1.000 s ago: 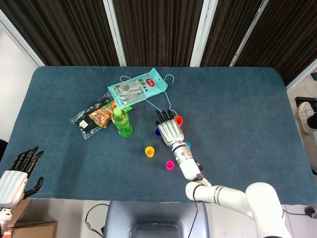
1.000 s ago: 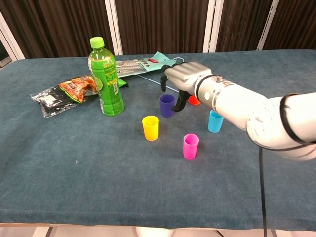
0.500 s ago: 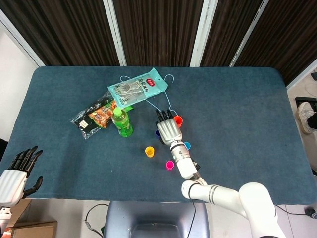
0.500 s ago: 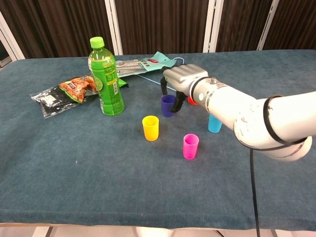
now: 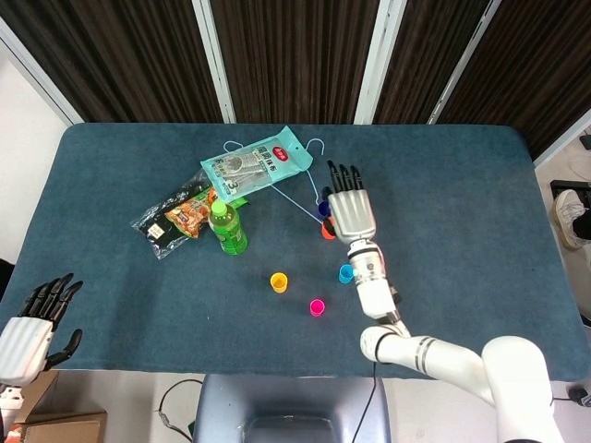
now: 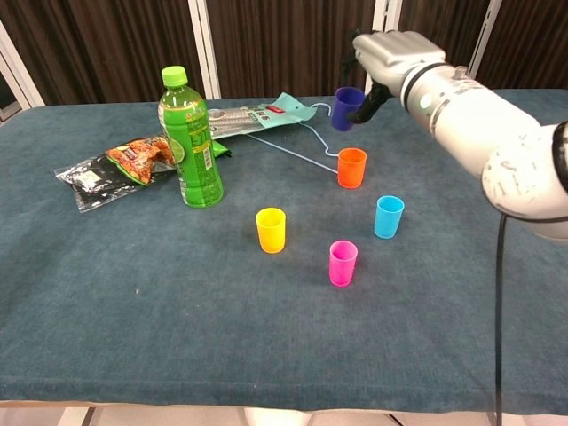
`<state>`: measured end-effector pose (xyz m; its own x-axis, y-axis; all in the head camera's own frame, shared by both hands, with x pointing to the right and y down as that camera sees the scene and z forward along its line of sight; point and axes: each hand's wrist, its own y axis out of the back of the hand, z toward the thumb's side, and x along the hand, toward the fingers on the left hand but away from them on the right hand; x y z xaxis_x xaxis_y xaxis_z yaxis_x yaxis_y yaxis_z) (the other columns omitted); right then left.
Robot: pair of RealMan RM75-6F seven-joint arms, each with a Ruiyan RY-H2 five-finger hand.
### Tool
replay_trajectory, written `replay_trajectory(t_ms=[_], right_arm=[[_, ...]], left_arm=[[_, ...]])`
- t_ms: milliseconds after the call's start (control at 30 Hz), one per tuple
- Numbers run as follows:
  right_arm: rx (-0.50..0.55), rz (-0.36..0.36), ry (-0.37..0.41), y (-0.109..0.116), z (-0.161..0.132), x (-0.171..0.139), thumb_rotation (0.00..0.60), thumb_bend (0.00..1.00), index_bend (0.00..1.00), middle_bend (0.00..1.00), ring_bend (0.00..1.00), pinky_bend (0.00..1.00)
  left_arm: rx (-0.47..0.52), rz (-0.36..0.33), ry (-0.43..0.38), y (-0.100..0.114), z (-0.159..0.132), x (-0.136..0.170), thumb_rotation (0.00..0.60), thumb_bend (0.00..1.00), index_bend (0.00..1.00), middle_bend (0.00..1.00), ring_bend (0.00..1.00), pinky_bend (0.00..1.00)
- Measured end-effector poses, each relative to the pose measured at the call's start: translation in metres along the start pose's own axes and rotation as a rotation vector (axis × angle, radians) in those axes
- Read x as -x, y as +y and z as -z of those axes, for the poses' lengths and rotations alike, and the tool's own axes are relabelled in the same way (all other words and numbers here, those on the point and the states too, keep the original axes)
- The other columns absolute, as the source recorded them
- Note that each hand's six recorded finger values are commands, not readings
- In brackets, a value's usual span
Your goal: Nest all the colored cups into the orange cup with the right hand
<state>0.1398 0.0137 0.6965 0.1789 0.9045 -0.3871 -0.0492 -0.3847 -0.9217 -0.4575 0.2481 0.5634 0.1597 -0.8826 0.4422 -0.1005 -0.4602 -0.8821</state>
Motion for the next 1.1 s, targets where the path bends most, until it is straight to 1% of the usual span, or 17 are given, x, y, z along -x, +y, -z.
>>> replay_trajectory(t_ms=[100,233,367,567,633,733,867,1000,1100], right_arm=[[0.008,-0.027,-0.032,-0.003,0.014,0.002,0.6,0.46,0.69,0.01,0.0,0.0],[-0.002,-0.06,-0.033,-0.012,0.019,0.003,0.6,0.46,0.69,0.01,0.0,0.0],[-0.018,-0.083,-0.021,-0.023,0.016,0.003,0.6,0.46,0.69,0.01,0.0,0.0],[-0.032,-0.097,-0.005,-0.033,0.007,0.001,0.6,0.46,0.67,0.01,0.0,0.0],[-0.035,-0.101,-0.002,-0.034,0.006,0.001,0.6,0.46,0.63,0.01,0.0,0.0],[-0.044,-0.116,-0.001,-0.038,0.004,0.0,0.6,0.46,0.53,0.01,0.0,0.0],[-0.051,-0.147,-0.002,-0.044,0.002,-0.003,0.6,0.46,0.37,0.0,0.0,0.0],[-0.045,-0.158,0.015,-0.043,-0.002,-0.008,0.6,0.46,0.2,0.0,0.0,0.0],[-0.023,-0.159,0.047,-0.039,-0.008,-0.014,0.6,0.46,0.18,0.0,0.0,0.0]], left_arm=[[-0.003,0.006,0.0,-0.002,-0.001,-0.001,0.6,0.43,0.0,0.0,0.0,0.1],[-0.009,0.011,0.002,-0.004,-0.002,-0.003,0.6,0.43,0.0,0.0,0.0,0.1],[-0.011,0.02,0.006,-0.006,-0.002,-0.005,0.6,0.43,0.0,0.0,0.0,0.1],[-0.008,0.021,0.006,-0.005,-0.002,-0.005,0.6,0.43,0.0,0.0,0.0,0.1],[-0.007,0.019,0.005,-0.004,-0.002,-0.005,0.6,0.43,0.0,0.0,0.0,0.1],[-0.005,0.02,0.004,-0.004,-0.002,-0.004,0.6,0.43,0.0,0.0,0.0,0.1],[-0.005,0.019,0.001,-0.004,-0.002,-0.004,0.6,0.43,0.0,0.0,0.0,0.1],[-0.004,0.022,0.001,-0.004,-0.002,-0.004,0.6,0.43,0.0,0.0,0.0,0.1],[-0.005,0.024,0.0,-0.005,-0.002,-0.005,0.6,0.43,0.0,0.0,0.0,0.1]])
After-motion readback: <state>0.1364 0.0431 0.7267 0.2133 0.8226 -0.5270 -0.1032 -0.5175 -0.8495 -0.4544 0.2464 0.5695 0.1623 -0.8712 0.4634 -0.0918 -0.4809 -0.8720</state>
